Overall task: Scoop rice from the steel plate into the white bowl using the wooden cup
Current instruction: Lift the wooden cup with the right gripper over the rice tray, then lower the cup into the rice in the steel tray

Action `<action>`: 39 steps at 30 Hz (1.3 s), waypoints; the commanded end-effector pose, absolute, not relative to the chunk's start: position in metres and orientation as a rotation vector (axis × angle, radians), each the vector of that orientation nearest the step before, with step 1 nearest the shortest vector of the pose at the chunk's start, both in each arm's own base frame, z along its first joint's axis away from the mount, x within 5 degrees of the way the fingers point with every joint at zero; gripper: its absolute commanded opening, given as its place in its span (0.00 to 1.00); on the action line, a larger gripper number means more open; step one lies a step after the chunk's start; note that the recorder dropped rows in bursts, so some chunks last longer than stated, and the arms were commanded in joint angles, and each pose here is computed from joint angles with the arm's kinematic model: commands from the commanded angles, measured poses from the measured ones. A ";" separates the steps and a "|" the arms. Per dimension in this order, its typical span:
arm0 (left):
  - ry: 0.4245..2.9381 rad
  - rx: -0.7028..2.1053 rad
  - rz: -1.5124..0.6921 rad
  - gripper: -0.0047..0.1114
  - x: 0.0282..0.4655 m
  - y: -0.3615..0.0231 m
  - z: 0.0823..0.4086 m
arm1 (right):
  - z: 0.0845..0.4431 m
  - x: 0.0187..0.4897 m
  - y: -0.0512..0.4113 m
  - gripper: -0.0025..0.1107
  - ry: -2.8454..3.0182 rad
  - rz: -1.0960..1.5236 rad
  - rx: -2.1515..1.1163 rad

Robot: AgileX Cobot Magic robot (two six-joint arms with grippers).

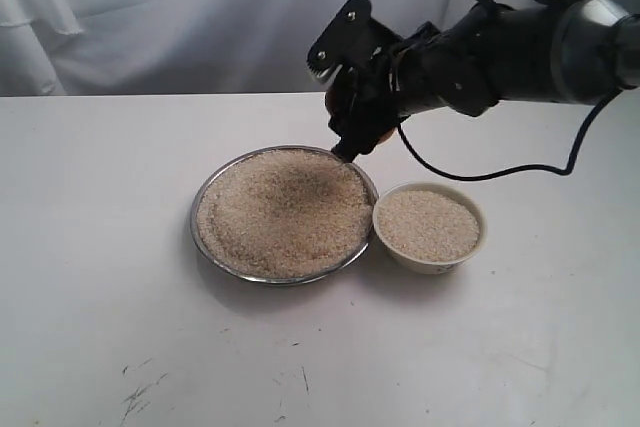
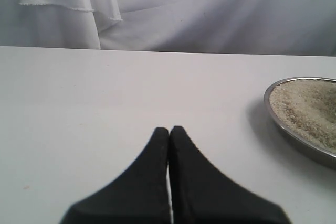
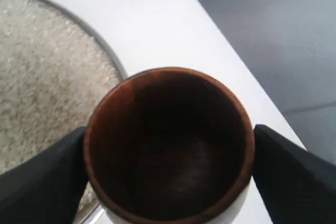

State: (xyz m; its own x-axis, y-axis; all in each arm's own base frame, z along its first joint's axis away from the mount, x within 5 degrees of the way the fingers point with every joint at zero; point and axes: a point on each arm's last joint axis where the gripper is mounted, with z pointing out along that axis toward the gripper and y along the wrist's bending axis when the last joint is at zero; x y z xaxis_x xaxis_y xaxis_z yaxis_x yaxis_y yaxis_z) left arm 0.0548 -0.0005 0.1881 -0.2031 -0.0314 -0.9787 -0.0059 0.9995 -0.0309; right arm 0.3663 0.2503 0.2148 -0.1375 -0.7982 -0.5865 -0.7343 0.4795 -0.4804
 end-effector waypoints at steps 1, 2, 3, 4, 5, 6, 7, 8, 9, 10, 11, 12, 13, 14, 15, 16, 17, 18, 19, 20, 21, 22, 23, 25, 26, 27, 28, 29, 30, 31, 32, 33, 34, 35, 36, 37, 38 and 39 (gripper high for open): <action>1.768 -0.030 -0.027 0.04 0.055 -0.001 0.187 | 0.231 0.359 0.260 0.02 1.858 -0.161 -1.434; 1.768 -0.030 -0.027 0.04 0.055 -0.001 0.187 | 0.237 0.357 0.264 0.02 1.850 -0.177 -1.475; 1.768 -0.030 -0.027 0.04 0.055 -0.001 0.187 | 0.240 0.356 0.267 0.02 1.844 -0.180 -1.503; 1.768 -0.030 -0.027 0.04 0.055 -0.001 0.187 | 0.245 0.356 0.271 0.02 1.826 -0.179 -1.536; 1.768 -0.030 -0.027 0.04 0.055 -0.001 0.187 | 0.245 0.355 0.276 0.02 1.816 -0.182 -1.595; 1.768 -0.030 -0.027 0.04 0.055 -0.001 0.187 | 0.248 0.355 0.280 0.02 1.797 -0.171 -1.635; 1.768 -0.030 -0.027 0.04 0.055 -0.001 0.187 | 0.248 0.356 0.284 0.02 1.790 -0.147 -1.671; 1.768 -0.030 -0.027 0.04 0.055 -0.001 0.187 | 0.247 0.357 0.288 0.02 1.786 -0.113 -1.705; 1.768 -0.030 -0.027 0.04 0.055 -0.001 0.187 | 0.243 0.358 0.292 0.02 1.782 -0.094 -1.740; 1.768 -0.030 -0.027 0.04 0.055 -0.001 0.187 | 0.240 0.359 0.294 0.02 1.787 -0.077 -1.770; 1.768 -0.030 -0.027 0.04 0.055 -0.001 0.187 | 0.237 0.361 0.298 0.02 1.802 -0.048 -1.789; 1.768 -0.030 -0.027 0.04 0.055 -0.001 0.187 | 0.233 0.361 0.301 0.02 1.823 -0.039 -1.817; 1.768 -0.030 -0.027 0.04 0.055 -0.001 0.187 | 0.229 0.361 0.302 0.02 1.843 -0.038 -1.849; 1.768 -0.030 -0.027 0.04 0.055 -0.001 0.187 | 0.225 0.361 0.305 0.02 1.854 -0.040 -1.886; 1.768 -0.030 -0.027 0.04 0.055 -0.001 0.187 | 0.222 0.360 0.308 0.02 1.859 -0.036 -1.911; 1.768 -0.030 -0.027 0.04 0.055 -0.001 0.187 | 0.219 0.359 0.311 0.02 1.861 -0.038 -1.945; 1.768 -0.030 -0.027 0.04 0.055 -0.001 0.187 | 0.216 0.358 0.313 0.02 1.864 -0.040 -1.962; 1.768 -0.030 -0.027 0.04 0.055 -0.001 0.187 | 0.213 0.357 0.316 0.02 1.864 -0.037 -1.972; 1.768 -0.030 -0.027 0.04 0.055 -0.001 0.187 | 0.211 0.357 0.319 0.02 1.857 -0.040 -1.978; 1.768 -0.030 -0.027 0.04 0.055 -0.001 0.187 | 0.208 0.357 0.321 0.02 1.850 -0.044 -1.985; 1.768 -0.030 -0.027 0.04 0.055 -0.001 0.187 | 0.205 0.357 0.323 0.02 1.842 -0.052 -1.997; 1.768 -0.030 -0.027 0.04 0.055 -0.001 0.187 | 0.203 0.357 0.324 0.02 1.841 -0.064 -2.008; 1.768 -0.030 -0.027 0.04 0.055 -0.001 0.187 | 0.200 0.356 0.326 0.02 1.837 -0.071 -2.021; 1.768 -0.030 -0.027 0.04 0.055 -0.001 0.187 | 0.195 0.356 0.327 0.02 1.839 -0.091 -2.042; 1.768 -0.030 -0.027 0.04 0.055 -0.001 0.187 | 0.191 0.356 0.327 0.02 1.851 -0.094 -2.050; 1.768 -0.030 -0.027 0.04 0.055 -0.001 0.187 | 0.188 0.355 0.327 0.02 1.853 -0.103 -2.065; 1.768 -0.030 -0.027 0.04 0.055 -0.001 0.187 | 0.186 0.355 0.327 0.02 1.854 -0.118 -2.079; 1.768 -0.030 -0.027 0.04 0.055 -0.001 0.187 | 0.185 0.355 0.327 0.02 1.855 -0.124 -2.087; 1.768 -0.030 -0.027 0.04 0.055 -0.001 0.187 | 0.183 0.355 0.327 0.02 1.860 -0.129 -2.091; 1.768 -0.030 -0.027 0.04 0.055 -0.001 0.187 | 0.182 0.355 0.327 0.02 1.865 -0.134 -2.090; 1.768 -0.030 -0.027 0.04 0.055 -0.001 0.187 | 0.180 0.356 0.327 0.02 1.864 -0.143 -2.092; 1.768 -0.030 -0.027 0.04 0.055 -0.001 0.187 | 0.178 0.357 0.327 0.02 1.863 -0.143 -2.092; 1.768 -0.030 -0.027 0.04 0.055 -0.001 0.187 | 0.176 0.357 0.328 0.02 1.862 -0.142 -2.091; 1.768 -0.030 -0.027 0.04 0.055 -0.001 0.187 | 0.174 0.358 0.328 0.02 1.858 -0.142 -2.089; 1.768 -0.030 -0.027 0.04 0.055 -0.001 0.187 | 0.173 0.358 0.330 0.02 1.854 -0.136 -2.077; 1.768 -0.030 -0.027 0.04 0.055 -0.001 0.187 | 0.171 0.358 0.331 0.02 1.854 -0.126 -2.070; 1.768 -0.030 -0.027 0.04 0.055 -0.001 0.187 | 0.169 0.358 0.333 0.02 1.850 -0.116 -2.064; 1.768 -0.030 -0.027 0.04 0.055 -0.001 0.187 | 0.165 0.358 0.334 0.02 1.854 -0.109 -2.062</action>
